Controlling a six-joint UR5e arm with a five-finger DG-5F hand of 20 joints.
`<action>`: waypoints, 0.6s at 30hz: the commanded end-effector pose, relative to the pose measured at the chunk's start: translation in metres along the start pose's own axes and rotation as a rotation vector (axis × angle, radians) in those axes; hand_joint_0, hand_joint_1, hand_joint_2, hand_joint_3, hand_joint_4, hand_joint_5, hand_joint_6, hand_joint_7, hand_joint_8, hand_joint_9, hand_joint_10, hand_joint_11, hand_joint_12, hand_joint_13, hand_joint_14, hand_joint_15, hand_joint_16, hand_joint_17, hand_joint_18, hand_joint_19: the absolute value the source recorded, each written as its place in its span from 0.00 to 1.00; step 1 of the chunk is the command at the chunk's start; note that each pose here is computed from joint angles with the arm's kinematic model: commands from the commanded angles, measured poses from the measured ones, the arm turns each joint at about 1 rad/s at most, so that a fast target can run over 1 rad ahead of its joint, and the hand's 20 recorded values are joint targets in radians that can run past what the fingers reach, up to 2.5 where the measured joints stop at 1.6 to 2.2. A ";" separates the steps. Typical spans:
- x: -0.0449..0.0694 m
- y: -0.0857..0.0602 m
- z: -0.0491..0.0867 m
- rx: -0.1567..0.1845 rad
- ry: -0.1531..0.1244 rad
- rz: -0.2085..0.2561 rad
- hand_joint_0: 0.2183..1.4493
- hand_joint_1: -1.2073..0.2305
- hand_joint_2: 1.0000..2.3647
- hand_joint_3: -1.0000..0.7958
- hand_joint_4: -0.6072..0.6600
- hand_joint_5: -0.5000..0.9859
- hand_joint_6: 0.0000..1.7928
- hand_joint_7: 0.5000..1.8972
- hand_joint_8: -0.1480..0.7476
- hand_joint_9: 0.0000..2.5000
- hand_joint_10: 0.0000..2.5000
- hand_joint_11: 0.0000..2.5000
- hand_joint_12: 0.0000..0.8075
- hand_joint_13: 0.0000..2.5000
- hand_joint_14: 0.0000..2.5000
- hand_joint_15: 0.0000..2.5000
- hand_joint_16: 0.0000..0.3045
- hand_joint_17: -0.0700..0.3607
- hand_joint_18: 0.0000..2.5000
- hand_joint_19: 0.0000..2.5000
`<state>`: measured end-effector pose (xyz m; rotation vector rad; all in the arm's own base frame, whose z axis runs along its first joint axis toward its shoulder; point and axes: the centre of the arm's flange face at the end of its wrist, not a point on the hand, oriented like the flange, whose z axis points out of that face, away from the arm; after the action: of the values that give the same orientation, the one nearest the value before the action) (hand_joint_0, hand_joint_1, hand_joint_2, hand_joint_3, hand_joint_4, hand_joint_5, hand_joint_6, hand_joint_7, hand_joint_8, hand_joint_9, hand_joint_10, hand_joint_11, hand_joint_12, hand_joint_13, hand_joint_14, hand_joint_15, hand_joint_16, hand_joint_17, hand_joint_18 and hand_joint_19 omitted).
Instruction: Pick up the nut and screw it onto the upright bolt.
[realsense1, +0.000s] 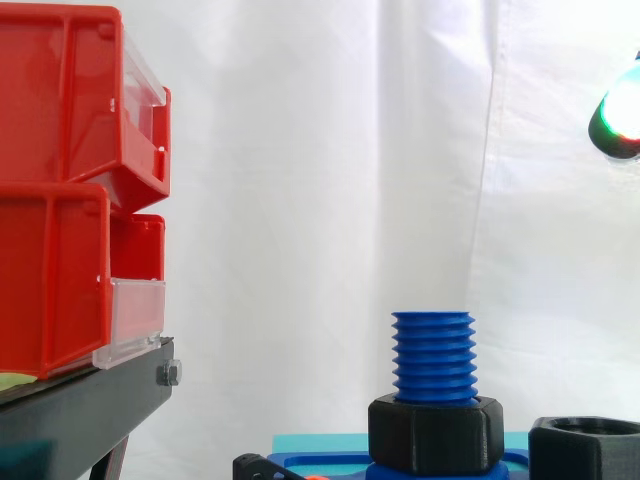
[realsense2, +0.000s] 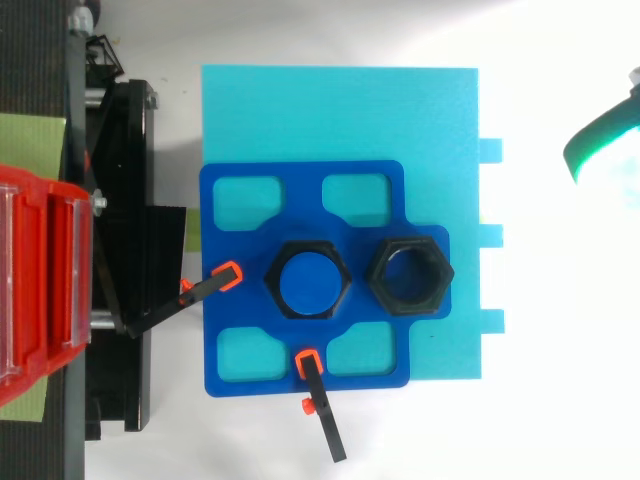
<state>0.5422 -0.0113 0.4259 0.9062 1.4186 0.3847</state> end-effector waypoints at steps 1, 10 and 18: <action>0.003 0.006 -0.001 0.009 -0.048 -0.189 0.18 0.33 0.00 0.28 0.64 0.15 0.28 0.14 0.45 0.08 0.00 0.00 0.43 0.02 0.00 0.00 0.14 0.38 0.00 0.00; 0.025 0.029 -0.002 -0.017 -0.109 -0.386 0.18 0.35 0.00 0.28 0.64 0.15 0.28 0.14 0.46 0.07 0.00 0.00 0.44 0.01 0.00 0.00 0.14 0.39 0.00 0.00; 0.064 0.030 0.005 0.056 -0.162 -0.504 0.17 0.37 0.00 0.28 0.65 0.15 0.28 0.14 0.46 0.07 0.00 0.00 0.44 0.01 0.00 0.00 0.14 0.39 0.00 0.00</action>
<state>0.5603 0.0406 0.4171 0.6415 1.4241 0.0158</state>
